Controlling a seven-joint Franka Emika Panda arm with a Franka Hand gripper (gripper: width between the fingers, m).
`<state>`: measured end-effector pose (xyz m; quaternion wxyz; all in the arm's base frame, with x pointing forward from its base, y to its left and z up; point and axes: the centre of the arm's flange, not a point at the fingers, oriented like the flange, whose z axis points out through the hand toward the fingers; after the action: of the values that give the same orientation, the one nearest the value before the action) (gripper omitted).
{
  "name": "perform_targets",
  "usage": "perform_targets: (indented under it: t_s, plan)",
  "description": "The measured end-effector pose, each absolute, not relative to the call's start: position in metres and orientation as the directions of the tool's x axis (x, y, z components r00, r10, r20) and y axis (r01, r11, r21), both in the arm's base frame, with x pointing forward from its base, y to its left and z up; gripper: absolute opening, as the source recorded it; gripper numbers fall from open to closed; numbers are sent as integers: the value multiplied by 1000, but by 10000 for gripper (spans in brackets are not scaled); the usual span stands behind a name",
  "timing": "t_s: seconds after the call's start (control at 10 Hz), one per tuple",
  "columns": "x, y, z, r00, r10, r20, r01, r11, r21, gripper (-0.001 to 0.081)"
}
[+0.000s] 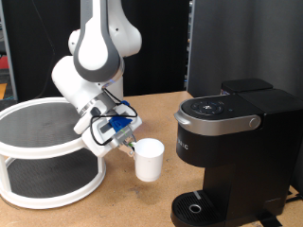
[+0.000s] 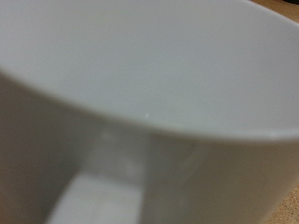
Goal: Make a cup of coffee with the keurig machine
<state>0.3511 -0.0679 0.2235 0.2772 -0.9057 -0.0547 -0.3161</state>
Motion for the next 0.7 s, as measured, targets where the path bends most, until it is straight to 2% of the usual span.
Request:
perform_targets:
  t_s: [0.7]
  plan:
    - [372,-38,210,772,-95,629,264,-852,-453,65]
